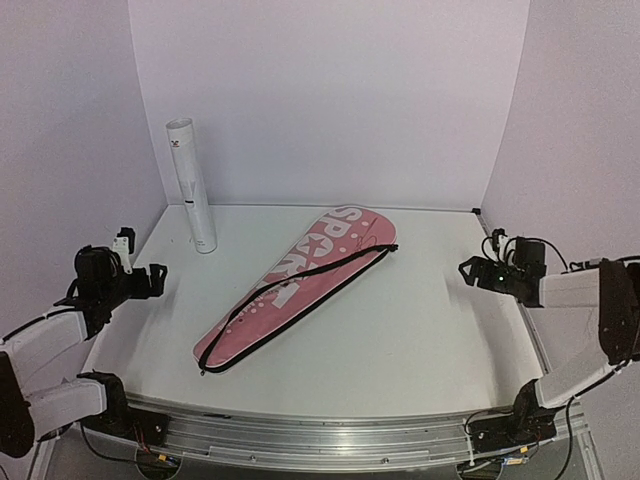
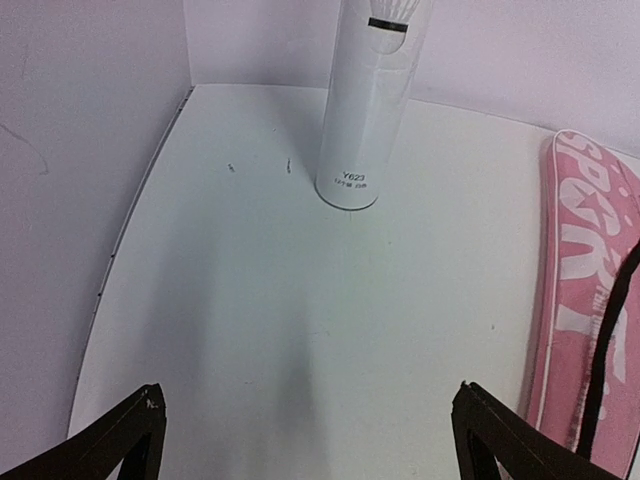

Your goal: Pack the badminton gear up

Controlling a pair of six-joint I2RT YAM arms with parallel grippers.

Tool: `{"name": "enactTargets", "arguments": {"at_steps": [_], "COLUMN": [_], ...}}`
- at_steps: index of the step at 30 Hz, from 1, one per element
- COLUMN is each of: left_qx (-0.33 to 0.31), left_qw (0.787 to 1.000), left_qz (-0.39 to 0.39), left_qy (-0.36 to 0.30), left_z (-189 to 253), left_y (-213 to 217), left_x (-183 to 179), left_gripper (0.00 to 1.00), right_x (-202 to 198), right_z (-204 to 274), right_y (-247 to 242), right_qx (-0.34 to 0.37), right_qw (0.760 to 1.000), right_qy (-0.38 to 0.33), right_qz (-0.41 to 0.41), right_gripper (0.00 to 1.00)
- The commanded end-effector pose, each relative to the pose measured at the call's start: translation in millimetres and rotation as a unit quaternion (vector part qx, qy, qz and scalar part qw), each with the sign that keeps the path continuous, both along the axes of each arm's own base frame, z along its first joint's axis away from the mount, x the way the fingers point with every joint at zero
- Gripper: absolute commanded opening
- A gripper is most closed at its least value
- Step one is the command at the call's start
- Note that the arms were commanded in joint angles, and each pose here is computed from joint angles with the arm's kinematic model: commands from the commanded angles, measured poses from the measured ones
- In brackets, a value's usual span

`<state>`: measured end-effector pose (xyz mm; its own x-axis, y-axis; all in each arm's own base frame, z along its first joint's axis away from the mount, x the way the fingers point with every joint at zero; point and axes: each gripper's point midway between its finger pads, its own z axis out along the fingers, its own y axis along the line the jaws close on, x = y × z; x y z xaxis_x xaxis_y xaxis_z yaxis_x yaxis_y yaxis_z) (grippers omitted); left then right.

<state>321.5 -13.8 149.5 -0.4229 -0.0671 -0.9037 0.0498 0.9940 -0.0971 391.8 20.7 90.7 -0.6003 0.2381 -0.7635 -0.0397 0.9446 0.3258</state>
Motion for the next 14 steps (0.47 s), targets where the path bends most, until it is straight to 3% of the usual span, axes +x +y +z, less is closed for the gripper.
{"name": "enactTargets", "arguments": {"at_steps": [1,14], "left_qx": [0.050,0.031], "left_qw": [0.997,0.999], "left_qz": [0.017,0.016], "left_qy": [-0.053,-0.033], "left_z": [8.4,-5.2], "left_y": [14.9,12.2], "left_x": [2.1,-1.2], "left_gripper": [1.00,1.00], "right_x": [-0.9,-26.9], "right_z": [37.5,26.5], "right_y": [-1.1,2.7], "right_qx": [-0.045,-0.058], "right_qw": [0.991,0.987], "right_qy": [-0.124,-0.150], "right_qz": [0.014,0.026], "right_gripper": [0.89,0.90]}}
